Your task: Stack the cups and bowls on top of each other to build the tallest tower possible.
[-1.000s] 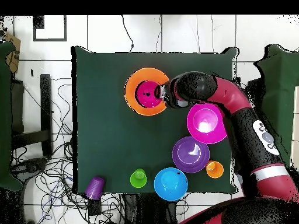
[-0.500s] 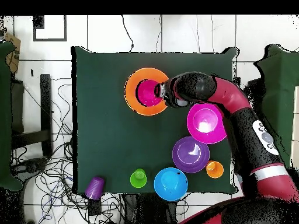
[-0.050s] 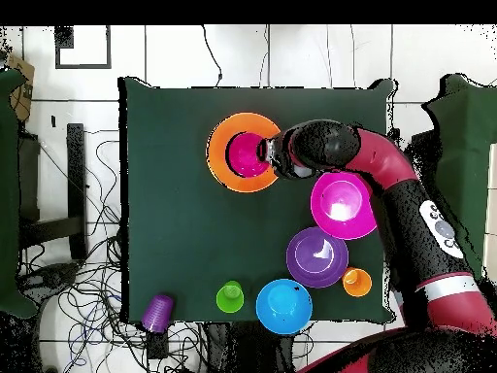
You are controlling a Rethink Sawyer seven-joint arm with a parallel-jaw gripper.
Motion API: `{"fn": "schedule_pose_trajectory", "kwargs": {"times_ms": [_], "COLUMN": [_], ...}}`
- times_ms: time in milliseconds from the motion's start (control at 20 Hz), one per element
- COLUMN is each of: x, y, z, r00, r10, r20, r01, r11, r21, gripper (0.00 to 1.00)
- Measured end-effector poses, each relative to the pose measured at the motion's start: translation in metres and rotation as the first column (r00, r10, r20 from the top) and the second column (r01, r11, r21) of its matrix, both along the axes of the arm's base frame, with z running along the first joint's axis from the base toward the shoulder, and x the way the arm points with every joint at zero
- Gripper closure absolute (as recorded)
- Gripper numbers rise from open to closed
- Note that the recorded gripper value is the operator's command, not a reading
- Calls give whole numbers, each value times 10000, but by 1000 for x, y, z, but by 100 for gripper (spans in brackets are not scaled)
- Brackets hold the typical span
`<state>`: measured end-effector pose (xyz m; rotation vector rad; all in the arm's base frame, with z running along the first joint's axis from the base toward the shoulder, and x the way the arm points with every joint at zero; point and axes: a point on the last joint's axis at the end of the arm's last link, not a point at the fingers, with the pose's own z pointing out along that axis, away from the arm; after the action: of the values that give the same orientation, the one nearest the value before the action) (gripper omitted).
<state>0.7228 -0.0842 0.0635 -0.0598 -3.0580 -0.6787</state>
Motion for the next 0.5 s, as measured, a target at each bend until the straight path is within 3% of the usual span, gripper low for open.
{"fn": "schedule_pose_trajectory", "kwargs": {"times_ms": [350,400,500], "x": [0,0,1], "y": [0,1,1], "z": [0,1,2], "r00": [10000,10000,10000], "r10": [11,16,24], "r20": [7,11,27], "r01": [-11,-16,-24], "r11": [10000,10000,10000], "r21": [-15,-18,-33], "gripper": [100,0,0]}}
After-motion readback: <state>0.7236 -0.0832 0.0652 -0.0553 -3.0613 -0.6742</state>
